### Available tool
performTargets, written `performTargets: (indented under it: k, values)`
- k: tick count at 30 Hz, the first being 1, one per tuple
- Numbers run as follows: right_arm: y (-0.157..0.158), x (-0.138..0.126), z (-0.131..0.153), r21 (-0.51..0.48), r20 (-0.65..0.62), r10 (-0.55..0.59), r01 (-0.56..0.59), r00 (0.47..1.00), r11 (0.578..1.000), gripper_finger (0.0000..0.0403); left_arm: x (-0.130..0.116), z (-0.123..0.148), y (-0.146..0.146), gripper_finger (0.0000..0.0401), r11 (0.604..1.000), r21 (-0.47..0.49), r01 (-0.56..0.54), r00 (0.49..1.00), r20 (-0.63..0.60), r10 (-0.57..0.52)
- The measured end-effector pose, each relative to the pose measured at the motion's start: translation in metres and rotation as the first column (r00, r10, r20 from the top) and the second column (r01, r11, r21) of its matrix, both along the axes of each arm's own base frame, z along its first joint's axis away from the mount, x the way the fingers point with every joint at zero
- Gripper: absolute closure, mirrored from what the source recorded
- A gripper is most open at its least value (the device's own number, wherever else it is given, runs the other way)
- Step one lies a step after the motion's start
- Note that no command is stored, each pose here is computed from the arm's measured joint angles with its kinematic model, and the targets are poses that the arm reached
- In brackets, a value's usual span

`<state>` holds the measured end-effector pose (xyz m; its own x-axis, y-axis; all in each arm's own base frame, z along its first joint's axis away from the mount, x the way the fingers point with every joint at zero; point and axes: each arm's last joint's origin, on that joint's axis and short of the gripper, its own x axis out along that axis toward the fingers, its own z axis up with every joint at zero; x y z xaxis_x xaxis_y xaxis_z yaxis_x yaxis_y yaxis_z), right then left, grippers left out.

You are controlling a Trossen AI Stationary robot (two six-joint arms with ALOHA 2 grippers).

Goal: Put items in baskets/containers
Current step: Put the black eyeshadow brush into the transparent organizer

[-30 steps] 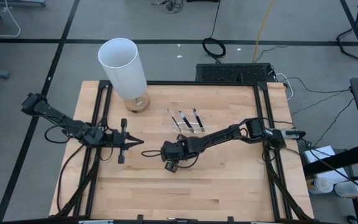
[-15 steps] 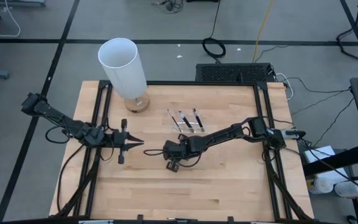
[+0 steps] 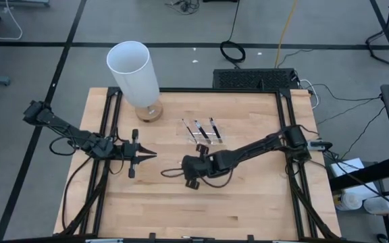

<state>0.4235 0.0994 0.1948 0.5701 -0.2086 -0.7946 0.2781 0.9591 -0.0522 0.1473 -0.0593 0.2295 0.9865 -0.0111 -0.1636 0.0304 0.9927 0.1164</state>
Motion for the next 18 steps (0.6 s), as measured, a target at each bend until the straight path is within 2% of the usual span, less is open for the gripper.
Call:
performTargets:
  k: [4,9,13,18]
  values:
    - [0.012,-0.003,0.031,-0.097,0.149,0.025,-0.011,0.988,0.995,0.0402,0.000,0.001,0.000,0.0359,1.000,-0.003,0.000,1.000,0.006,0.000]
    - [0.030,-0.009,0.067,-0.171,0.303,0.116,-0.066,0.946,0.983,0.0403,0.000,0.000,0.000,0.0359,1.000,-0.001,0.000,1.000,0.003,0.000]
    - [0.039,-0.021,0.092,-0.242,0.355,0.169,-0.084,0.919,0.967,0.0403,0.000,0.000,0.000,0.0359,1.000,-0.001,0.000,1.000,0.002,0.000]
    - [0.031,-0.034,0.116,-0.270,0.414,0.195,-0.085,0.889,0.959,0.0403,0.000,0.000,0.000,0.0359,1.000,-0.001,0.000,1.000,0.003,0.000]
